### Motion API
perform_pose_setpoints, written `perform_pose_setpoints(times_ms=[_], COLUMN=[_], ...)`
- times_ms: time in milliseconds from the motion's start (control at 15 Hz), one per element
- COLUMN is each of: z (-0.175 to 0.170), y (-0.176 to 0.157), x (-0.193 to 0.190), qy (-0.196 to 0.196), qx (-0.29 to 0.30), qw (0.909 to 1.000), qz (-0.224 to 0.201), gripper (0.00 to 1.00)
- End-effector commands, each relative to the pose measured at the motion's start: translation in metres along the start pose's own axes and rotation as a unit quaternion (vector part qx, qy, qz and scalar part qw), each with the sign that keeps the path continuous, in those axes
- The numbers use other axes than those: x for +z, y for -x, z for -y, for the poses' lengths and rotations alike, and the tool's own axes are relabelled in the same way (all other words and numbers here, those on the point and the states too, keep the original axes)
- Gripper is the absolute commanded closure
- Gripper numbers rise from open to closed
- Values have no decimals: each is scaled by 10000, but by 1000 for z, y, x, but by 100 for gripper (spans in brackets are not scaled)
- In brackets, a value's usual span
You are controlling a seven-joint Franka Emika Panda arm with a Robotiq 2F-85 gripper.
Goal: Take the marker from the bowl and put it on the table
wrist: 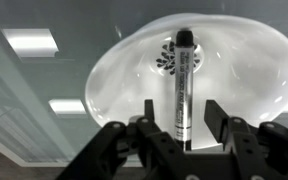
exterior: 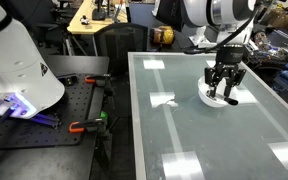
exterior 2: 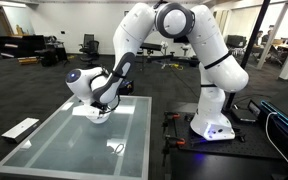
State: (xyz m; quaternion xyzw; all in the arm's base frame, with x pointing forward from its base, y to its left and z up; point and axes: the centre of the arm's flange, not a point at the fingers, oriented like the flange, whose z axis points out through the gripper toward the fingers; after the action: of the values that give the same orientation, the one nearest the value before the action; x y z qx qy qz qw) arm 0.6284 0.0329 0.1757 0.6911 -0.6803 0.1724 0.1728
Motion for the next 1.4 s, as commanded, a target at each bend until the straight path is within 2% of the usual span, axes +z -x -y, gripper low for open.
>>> perform_pose_setpoints(times_ms=[0,200,267,400,867,1333], z=[9,10,10,10,-5,-34], y=[-1,-2,-2,-3,-10,-26], x=[0,0,0,-3,-26,-73], qy=[10,8,11,4,33,-236], qx=[96,104,106,111,152,28], qw=[10000,9999,9999,9999,9998,9997], qz=[-14,-25,-31,-41,-108,-85], gripper=[74,96,100,95,95,95])
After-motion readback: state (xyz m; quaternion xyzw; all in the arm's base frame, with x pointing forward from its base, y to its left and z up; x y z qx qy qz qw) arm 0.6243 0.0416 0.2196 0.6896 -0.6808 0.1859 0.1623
